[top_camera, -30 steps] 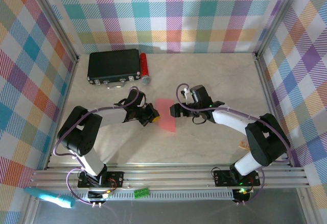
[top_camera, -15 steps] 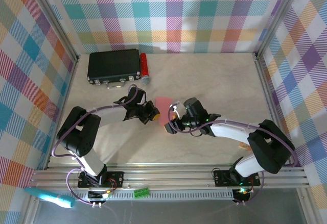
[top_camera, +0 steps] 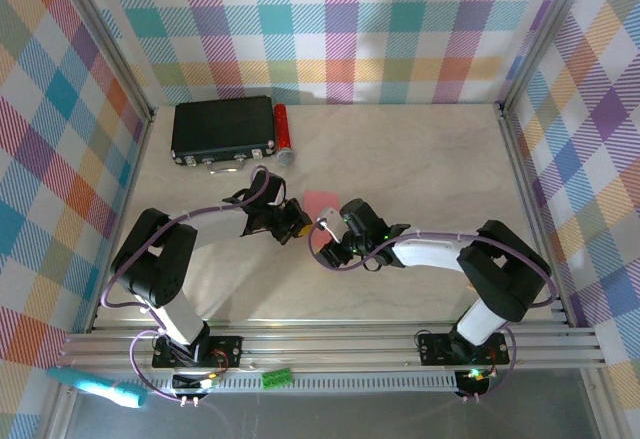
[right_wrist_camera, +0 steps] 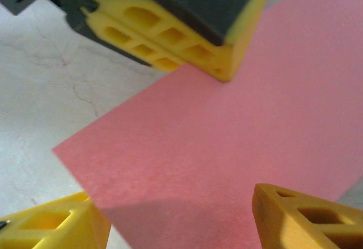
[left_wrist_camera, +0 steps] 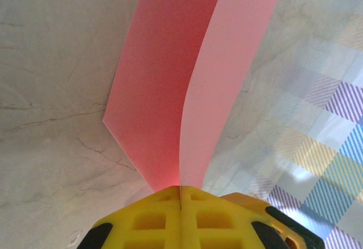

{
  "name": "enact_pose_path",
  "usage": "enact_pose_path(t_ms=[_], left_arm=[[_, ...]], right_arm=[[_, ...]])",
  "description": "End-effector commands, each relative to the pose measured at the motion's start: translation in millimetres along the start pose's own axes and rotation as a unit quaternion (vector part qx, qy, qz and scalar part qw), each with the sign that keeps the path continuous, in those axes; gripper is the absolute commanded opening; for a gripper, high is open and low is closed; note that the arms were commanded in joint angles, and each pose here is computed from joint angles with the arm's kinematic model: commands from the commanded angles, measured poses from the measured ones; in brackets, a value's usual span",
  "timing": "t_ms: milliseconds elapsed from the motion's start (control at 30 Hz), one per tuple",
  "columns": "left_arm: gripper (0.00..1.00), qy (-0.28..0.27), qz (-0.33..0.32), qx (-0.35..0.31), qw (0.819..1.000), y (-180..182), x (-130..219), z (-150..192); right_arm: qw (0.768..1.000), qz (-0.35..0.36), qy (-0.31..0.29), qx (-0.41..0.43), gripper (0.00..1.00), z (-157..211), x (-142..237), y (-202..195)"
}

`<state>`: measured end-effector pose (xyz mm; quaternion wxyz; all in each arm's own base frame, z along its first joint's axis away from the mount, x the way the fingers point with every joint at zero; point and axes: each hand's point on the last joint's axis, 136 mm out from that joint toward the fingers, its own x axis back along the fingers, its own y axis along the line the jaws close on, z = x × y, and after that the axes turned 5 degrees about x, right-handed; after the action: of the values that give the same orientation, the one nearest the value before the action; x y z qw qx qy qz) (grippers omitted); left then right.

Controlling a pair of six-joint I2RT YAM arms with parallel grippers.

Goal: Fold a paper plane with a square sheet of paper (pick it up from the middle)

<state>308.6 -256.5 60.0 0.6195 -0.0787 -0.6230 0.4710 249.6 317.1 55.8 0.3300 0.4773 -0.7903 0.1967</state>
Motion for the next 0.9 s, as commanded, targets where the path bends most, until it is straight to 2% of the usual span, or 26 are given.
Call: enact_pose_path(t_ms=[0,133,333,867], left_arm=[[0.0,0.0,-0.006,0.002,1.0,-4.0,1.5,0.2],[0.0,0.0,-0.009,0.0,1.0,-2.1,0.8,0.2],[0.0,-0.001,-0.013,-0.001,1.0,-0.4,0.5,-0.2],[0.0,-0.001,-0.024,-0.003,1.0,5.5,0.3,0.1]], right_arm=[[0.999,0.029,-0.017,0.016,0.64,-16.2,3.5,-10.3],[0.999,0.026,-0.036,0.013,0.6,-19.7,9.6,-7.5],[0.999,0.006,-0.032,0.012,0.5,-16.2,7.0,-0.7],[0.999,0.008,-0.044,-0.013,0.51,-22.0,17.9,-0.3]])
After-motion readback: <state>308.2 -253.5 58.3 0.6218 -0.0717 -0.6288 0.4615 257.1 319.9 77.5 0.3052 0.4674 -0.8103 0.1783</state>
